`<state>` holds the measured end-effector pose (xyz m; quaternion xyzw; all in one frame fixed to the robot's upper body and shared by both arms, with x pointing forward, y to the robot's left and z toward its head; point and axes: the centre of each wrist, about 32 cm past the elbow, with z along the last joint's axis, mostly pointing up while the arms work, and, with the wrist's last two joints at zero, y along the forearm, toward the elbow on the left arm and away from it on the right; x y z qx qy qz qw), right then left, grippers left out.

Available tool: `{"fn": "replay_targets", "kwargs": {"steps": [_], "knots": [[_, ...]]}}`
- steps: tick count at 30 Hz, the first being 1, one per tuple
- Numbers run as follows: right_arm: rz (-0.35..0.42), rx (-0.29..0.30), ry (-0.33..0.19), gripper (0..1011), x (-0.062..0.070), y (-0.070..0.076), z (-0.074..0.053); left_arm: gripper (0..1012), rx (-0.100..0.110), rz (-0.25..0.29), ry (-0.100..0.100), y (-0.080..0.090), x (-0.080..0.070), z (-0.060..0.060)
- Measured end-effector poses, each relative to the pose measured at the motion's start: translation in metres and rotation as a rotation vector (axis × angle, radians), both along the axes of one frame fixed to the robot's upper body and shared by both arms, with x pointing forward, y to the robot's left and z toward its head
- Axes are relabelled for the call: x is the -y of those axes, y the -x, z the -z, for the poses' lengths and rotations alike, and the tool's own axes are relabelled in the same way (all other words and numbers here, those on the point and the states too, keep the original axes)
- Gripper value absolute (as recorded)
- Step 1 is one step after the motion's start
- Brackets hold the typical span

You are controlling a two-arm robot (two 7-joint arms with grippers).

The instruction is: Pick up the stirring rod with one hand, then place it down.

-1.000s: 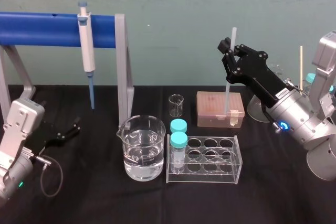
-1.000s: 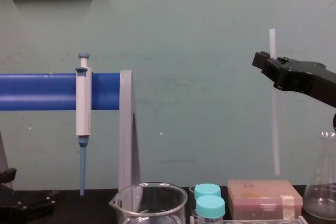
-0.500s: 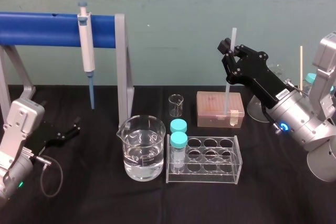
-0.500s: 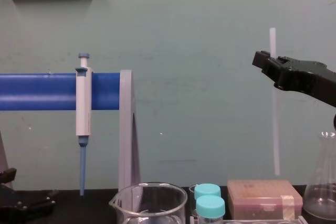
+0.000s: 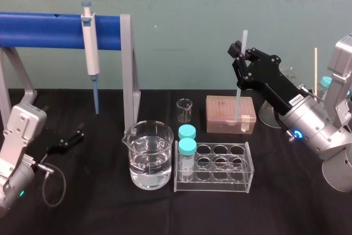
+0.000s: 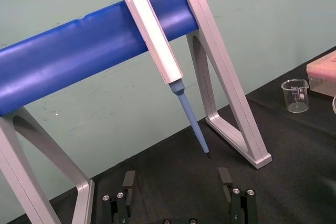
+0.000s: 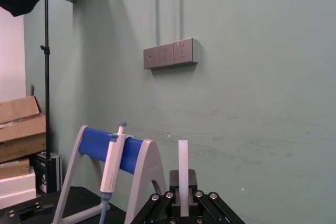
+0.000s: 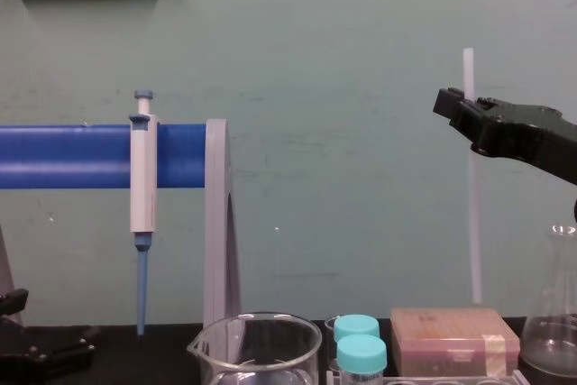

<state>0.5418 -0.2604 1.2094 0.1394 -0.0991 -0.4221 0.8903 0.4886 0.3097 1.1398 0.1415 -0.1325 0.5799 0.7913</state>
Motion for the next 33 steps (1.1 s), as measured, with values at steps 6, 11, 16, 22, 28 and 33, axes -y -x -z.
{"fn": "replay_targets", "kwargs": {"steps": [6,11,16,22,28,33], "knots": [[0.0,0.0,0.002,67,0.0,0.001,0.0,1000,0.0,0.0,0.0,0.0,0.0,0.0],[0.0,-0.003,0.002,67,-0.001,0.001,0.001,1000,0.0,0.0,0.0,0.0,0.0,0.0],[-0.003,-0.009,-0.001,67,0.0,0.0,0.003,1000,0.0,0.0,0.0,0.0,0.0,0.0],[-0.108,-0.03,-0.06,67,0.005,-0.004,0.011,1000,0.0,0.0,0.0,0.0,0.0,0.0],[-0.233,-0.038,-0.086,67,0.013,-0.009,0.025,1000,0.0,0.0,0.0,0.0,0.0,0.0],[-0.263,-0.045,-0.067,67,0.016,-0.011,0.036,1000,0.0,0.0,0.0,0.0,0.0,0.0]]}}
